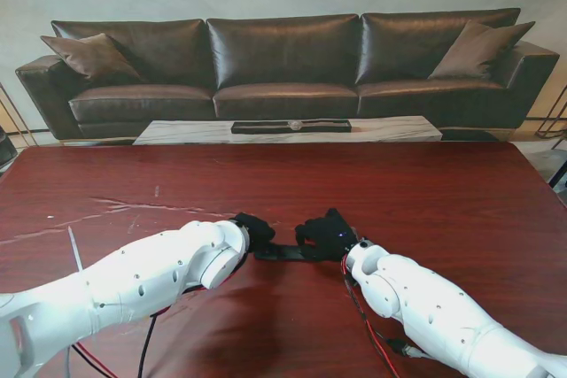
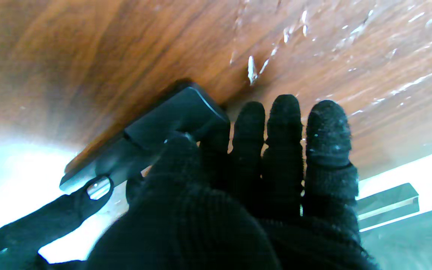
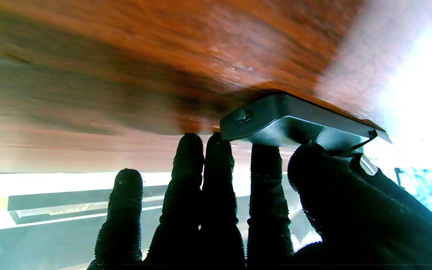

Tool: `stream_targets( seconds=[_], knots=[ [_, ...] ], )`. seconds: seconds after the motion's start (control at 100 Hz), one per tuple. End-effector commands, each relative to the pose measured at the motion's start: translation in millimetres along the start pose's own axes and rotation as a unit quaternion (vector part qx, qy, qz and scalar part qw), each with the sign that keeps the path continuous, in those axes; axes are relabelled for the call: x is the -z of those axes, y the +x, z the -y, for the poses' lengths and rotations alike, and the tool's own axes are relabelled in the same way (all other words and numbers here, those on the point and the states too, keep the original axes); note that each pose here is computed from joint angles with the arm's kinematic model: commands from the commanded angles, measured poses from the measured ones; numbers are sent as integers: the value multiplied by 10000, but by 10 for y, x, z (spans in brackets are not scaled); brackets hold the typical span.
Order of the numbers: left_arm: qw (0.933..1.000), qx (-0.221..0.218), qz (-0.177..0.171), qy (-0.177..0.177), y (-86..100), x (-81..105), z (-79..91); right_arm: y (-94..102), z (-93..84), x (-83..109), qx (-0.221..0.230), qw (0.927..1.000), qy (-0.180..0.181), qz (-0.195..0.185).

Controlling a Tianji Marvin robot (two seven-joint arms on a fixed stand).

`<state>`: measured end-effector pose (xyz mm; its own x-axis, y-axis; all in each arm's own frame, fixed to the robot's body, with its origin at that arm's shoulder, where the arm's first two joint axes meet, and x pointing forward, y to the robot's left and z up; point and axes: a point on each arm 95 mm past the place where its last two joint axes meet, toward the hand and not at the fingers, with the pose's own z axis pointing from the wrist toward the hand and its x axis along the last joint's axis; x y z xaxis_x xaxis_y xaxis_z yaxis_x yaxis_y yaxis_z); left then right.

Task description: Install the batteries into the remote control and close the cover

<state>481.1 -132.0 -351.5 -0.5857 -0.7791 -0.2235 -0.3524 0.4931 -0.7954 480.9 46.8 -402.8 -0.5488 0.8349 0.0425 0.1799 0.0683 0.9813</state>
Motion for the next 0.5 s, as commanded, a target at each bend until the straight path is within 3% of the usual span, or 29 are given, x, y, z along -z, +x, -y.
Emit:
stream_targets(
  seconds=[0.0,0.49],
  knots=[
    [9999,30,34,-92,-13,-21,-40,17,239,99,3,9995,315,6],
    [9998,22,39,-181,22,-68,-94,16,237,100,-15,9995,308,8]
  ],
)
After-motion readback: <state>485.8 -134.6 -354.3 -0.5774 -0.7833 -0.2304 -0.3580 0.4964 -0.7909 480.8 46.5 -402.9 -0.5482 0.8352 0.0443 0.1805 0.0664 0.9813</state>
